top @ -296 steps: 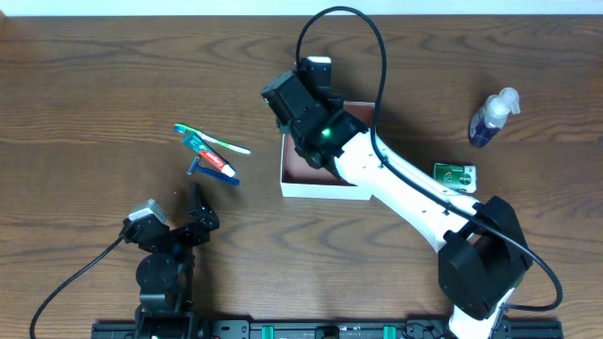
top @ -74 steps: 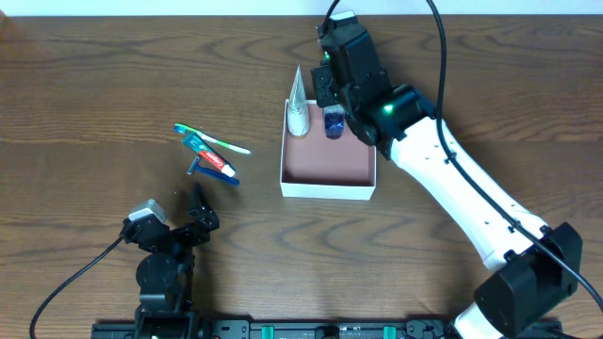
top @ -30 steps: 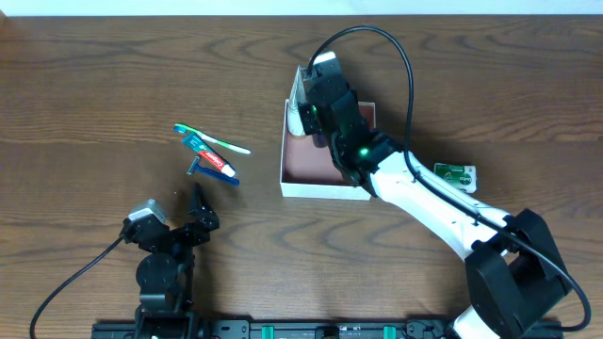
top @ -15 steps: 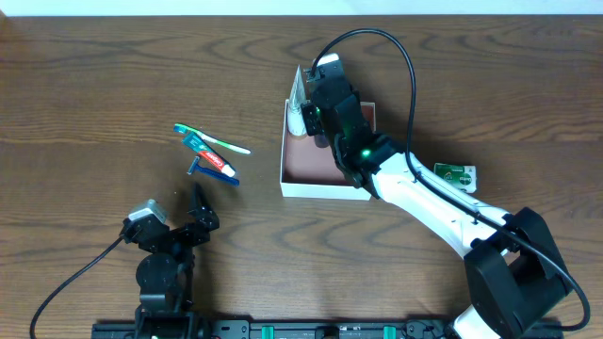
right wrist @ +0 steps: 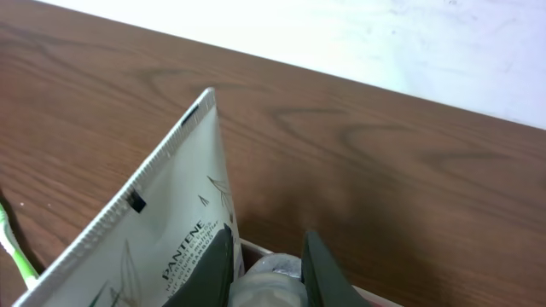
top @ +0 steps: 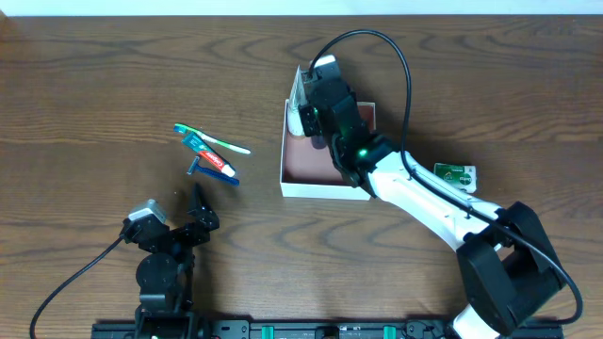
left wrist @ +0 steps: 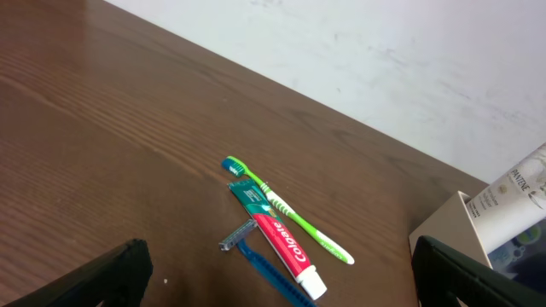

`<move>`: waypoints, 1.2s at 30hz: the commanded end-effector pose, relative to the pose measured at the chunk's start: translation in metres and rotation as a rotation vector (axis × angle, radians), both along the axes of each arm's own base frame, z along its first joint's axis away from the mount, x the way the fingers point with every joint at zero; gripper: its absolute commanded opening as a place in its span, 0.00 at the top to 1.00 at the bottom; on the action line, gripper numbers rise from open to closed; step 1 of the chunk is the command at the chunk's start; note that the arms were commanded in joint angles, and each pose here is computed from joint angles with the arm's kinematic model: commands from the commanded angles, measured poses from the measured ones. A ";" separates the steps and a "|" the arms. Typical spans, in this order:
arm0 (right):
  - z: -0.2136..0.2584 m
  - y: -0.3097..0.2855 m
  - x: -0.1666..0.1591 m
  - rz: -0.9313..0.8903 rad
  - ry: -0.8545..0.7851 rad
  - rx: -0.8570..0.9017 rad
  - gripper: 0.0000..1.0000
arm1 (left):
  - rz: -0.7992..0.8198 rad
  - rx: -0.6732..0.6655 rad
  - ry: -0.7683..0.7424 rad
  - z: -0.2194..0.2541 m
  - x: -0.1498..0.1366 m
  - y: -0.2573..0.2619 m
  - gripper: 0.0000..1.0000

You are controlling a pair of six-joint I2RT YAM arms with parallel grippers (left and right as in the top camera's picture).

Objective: Pack container

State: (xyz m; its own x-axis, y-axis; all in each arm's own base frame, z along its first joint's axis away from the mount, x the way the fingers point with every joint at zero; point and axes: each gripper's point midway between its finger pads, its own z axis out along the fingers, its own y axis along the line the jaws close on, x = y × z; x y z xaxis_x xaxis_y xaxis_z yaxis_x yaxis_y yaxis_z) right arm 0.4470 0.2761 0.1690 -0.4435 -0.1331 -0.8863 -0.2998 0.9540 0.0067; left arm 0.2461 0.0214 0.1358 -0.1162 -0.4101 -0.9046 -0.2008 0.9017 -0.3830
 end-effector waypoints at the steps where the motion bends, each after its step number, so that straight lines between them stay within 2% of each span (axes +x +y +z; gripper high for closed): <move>1: 0.014 -0.001 0.005 -0.006 -0.038 0.012 0.95 | 0.007 0.012 0.057 -0.019 -0.002 0.002 0.02; 6: 0.015 0.000 0.006 -0.006 -0.042 0.015 0.63 | 0.007 0.012 0.057 -0.019 -0.002 0.002 0.02; 18: 0.019 -0.009 0.012 -0.026 -0.053 0.022 0.61 | 0.007 0.012 0.057 -0.019 -0.002 0.002 0.02; 26: 0.063 -0.017 0.005 -0.024 -0.126 0.045 0.56 | 0.007 0.012 0.057 -0.019 -0.002 0.002 0.02; 30: 0.100 -0.033 -0.013 -0.048 -0.138 0.100 0.53 | 0.007 0.012 0.057 -0.019 -0.002 0.002 0.02; 36: 0.136 -0.053 -0.057 -0.064 -0.047 0.259 0.49 | 0.007 0.012 0.057 -0.019 -0.002 0.002 0.02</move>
State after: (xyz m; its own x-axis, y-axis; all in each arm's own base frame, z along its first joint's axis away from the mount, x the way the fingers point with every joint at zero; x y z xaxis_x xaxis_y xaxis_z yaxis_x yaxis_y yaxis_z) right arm 0.4001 0.2311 0.2806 -0.3975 0.0157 -0.9175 -0.2586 0.9574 0.1285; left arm 0.2461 0.0214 0.1358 -0.1162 -0.4101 -0.9046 -0.2008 0.9017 -0.3830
